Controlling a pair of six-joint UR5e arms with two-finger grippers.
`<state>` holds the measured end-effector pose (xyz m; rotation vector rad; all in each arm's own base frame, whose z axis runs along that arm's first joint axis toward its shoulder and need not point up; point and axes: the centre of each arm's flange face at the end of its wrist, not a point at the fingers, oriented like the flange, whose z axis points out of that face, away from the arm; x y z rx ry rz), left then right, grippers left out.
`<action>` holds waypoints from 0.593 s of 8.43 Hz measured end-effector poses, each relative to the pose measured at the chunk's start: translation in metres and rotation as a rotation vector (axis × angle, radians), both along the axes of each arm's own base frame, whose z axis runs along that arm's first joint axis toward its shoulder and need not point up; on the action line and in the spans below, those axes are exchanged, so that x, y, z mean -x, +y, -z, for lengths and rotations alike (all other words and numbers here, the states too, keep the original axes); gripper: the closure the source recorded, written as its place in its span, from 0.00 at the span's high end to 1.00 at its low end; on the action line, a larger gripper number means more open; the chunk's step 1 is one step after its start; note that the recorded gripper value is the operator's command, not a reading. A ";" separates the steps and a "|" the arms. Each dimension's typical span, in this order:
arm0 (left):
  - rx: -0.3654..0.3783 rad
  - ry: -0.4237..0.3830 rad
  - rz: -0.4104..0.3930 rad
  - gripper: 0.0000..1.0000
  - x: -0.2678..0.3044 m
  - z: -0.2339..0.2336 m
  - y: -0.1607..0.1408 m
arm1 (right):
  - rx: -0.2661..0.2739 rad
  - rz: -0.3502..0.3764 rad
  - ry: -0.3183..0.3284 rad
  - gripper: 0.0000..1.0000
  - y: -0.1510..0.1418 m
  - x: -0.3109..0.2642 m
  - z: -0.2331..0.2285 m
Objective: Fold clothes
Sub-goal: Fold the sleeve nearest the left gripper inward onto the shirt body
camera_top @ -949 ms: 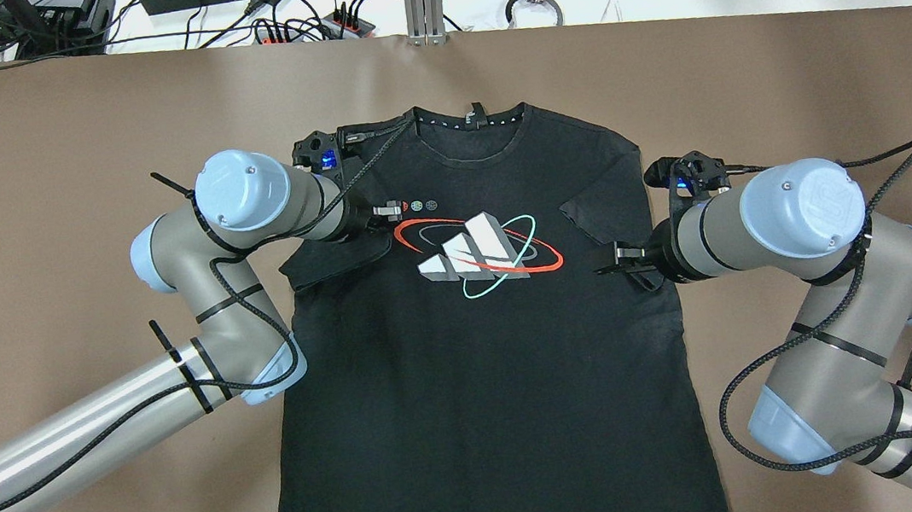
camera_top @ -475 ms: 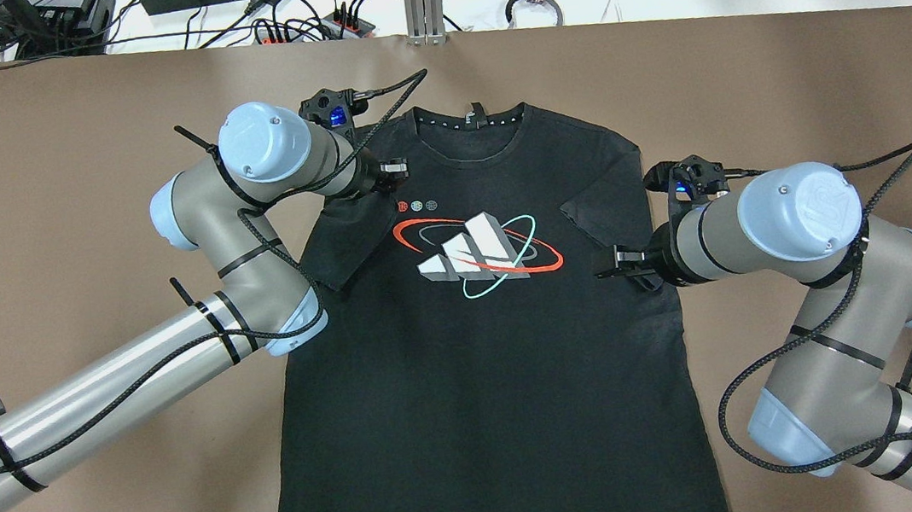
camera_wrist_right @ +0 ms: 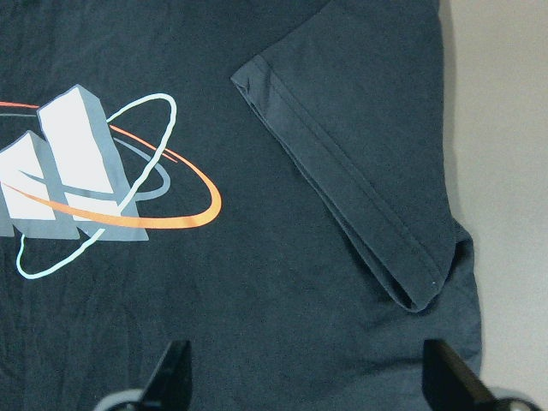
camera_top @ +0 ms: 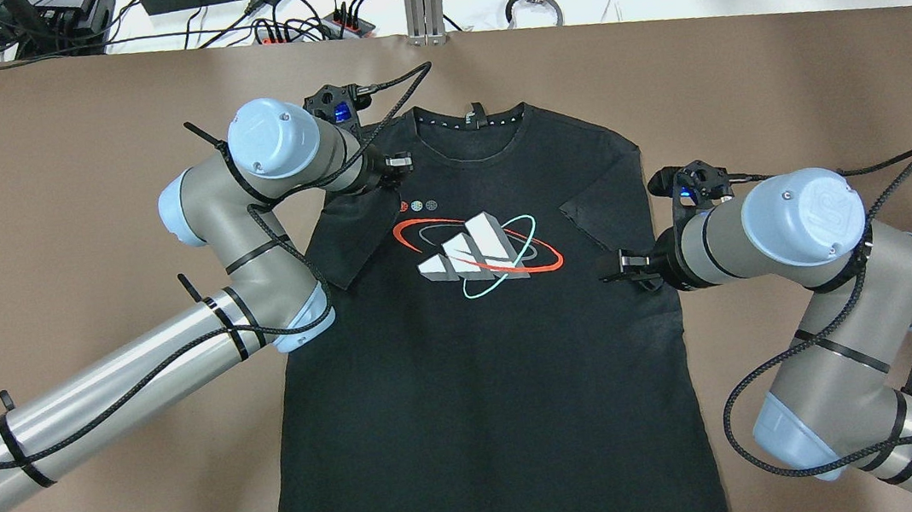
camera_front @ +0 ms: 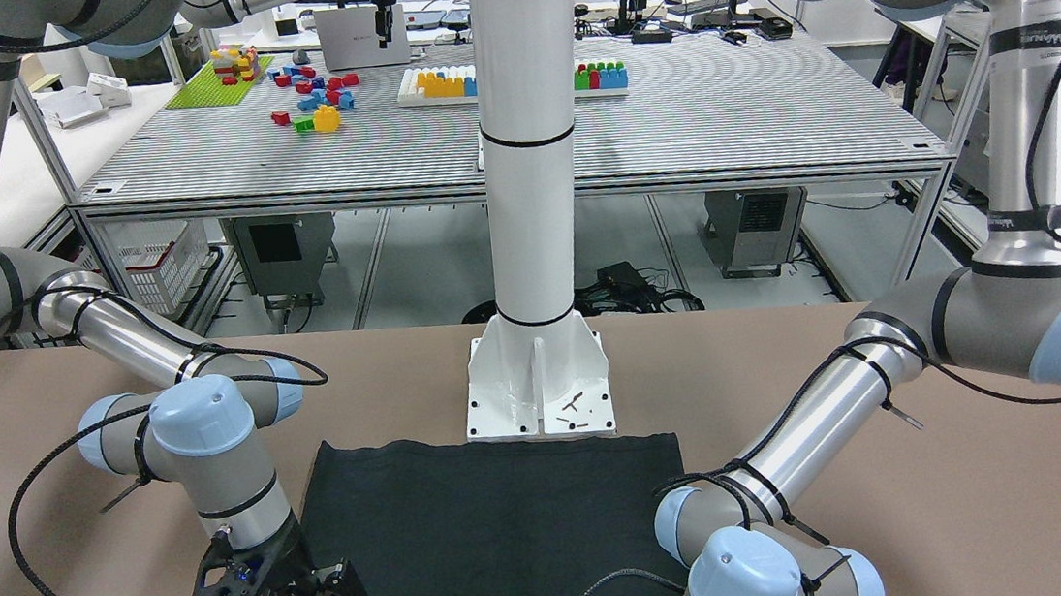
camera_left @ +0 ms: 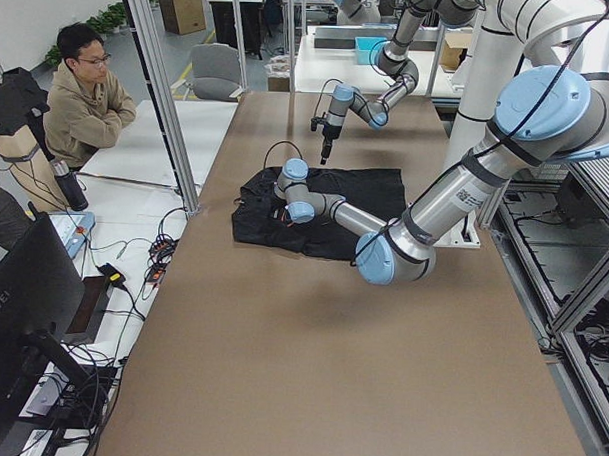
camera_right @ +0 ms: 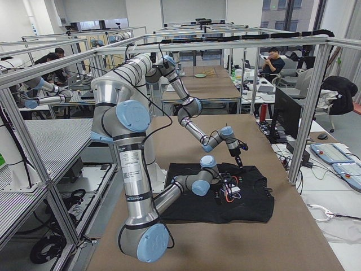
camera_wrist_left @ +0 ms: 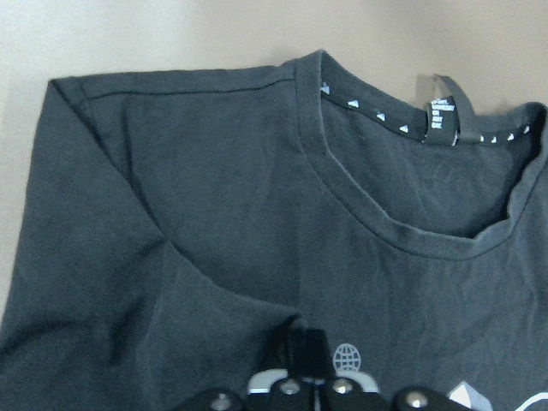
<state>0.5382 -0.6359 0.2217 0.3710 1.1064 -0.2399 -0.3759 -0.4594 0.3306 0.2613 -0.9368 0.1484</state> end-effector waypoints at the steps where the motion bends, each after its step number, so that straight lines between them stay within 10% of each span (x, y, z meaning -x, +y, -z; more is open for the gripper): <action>1: 0.015 0.014 0.000 0.00 -0.007 0.003 0.007 | 0.001 0.001 0.000 0.95 0.001 -0.001 -0.001; 2: 0.038 0.032 -0.003 0.35 -0.018 0.007 0.017 | 0.000 0.001 0.000 0.95 0.002 -0.001 -0.002; 3: 0.056 0.054 -0.008 0.99 -0.031 0.015 0.031 | 0.001 0.001 0.000 0.95 0.002 -0.001 -0.002; 5: 0.065 0.073 0.010 1.00 -0.046 0.026 0.049 | 0.002 0.000 0.001 0.95 0.002 -0.001 -0.003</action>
